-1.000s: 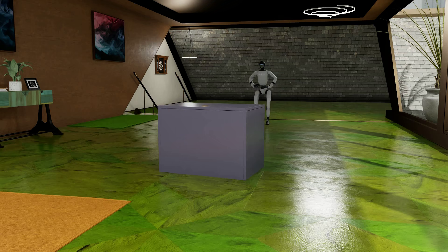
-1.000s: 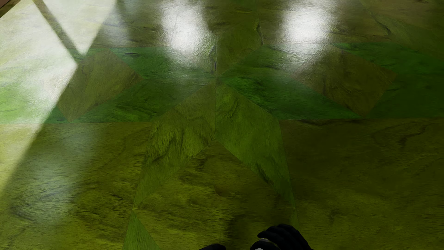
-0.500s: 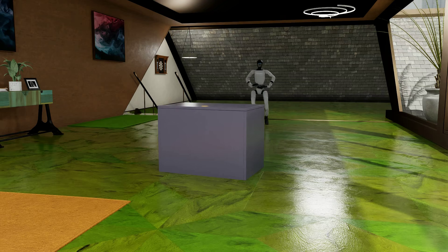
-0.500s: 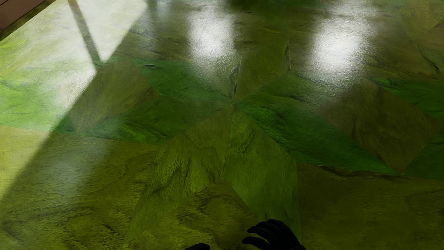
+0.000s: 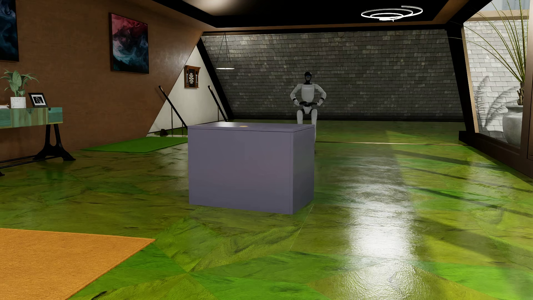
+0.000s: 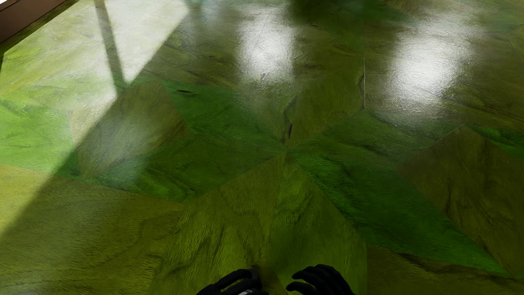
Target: Go to the dark desk
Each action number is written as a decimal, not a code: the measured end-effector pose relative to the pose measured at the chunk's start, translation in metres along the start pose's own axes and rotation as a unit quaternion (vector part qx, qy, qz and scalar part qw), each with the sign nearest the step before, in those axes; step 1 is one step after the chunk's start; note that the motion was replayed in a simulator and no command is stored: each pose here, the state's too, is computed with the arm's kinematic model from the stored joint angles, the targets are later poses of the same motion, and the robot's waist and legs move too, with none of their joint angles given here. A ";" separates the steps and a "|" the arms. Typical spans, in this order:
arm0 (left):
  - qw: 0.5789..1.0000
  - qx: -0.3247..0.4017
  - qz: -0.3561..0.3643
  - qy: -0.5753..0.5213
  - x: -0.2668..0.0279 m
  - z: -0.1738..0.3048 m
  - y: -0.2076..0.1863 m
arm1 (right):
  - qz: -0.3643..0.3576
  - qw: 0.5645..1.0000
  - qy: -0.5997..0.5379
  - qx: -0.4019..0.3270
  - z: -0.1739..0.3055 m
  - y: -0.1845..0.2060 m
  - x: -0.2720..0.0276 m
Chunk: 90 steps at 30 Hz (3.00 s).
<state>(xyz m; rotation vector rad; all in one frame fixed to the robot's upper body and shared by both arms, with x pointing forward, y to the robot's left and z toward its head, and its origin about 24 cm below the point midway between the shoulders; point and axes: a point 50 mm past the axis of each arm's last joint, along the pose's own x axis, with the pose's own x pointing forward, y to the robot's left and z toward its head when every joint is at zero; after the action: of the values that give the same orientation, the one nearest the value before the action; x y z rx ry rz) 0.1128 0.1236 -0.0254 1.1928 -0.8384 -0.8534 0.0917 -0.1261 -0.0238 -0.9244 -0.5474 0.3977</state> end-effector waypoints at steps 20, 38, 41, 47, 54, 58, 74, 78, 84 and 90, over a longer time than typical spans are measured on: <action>0.997 -0.072 0.005 -0.014 0.003 0.015 -0.021 | -0.008 0.997 -0.020 -0.072 -0.009 -0.013 0.001; 0.999 -0.007 -0.016 -0.037 -0.012 -0.001 -0.012 | -0.030 1.000 -0.003 -0.004 0.006 -0.001 0.006; 1.000 0.005 0.003 -0.021 -0.008 -0.003 -0.010 | -0.026 1.000 0.004 0.008 0.006 0.001 0.006; 0.999 0.022 0.024 0.011 -0.002 -0.005 -0.005 | -0.009 1.000 0.016 0.014 0.001 0.002 0.001; 0.998 -0.004 0.053 -0.017 0.012 0.005 -0.007 | 0.091 0.995 -0.005 -0.043 -0.021 0.001 -0.026; 0.993 -0.023 0.105 -0.046 0.028 0.011 0.000 | 0.051 0.997 -0.026 -0.042 -0.018 -0.010 -0.010; 0.997 -0.040 0.066 -0.020 0.014 0.012 -0.014 | -0.063 0.996 -0.041 -0.049 -0.004 -0.022 0.020; 0.998 -0.045 -0.010 -0.045 -0.006 0.006 -0.023 | -0.045 0.998 -0.030 -0.039 -0.004 -0.011 0.015; 0.999 -0.015 0.004 -0.048 -0.005 0.001 -0.012 | -0.046 0.999 -0.022 -0.014 0.001 -0.007 0.016; 0.999 -0.001 0.010 -0.034 -0.008 0.001 -0.010 | -0.026 1.000 -0.012 -0.001 0.003 0.001 0.010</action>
<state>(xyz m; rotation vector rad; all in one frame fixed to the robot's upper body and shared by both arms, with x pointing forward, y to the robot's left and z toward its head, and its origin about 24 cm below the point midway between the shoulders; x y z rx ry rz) 0.1076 0.1286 -0.0358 1.1578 -0.9034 -0.8811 0.0977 -0.1183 -0.0200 -0.9076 -0.5920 0.3616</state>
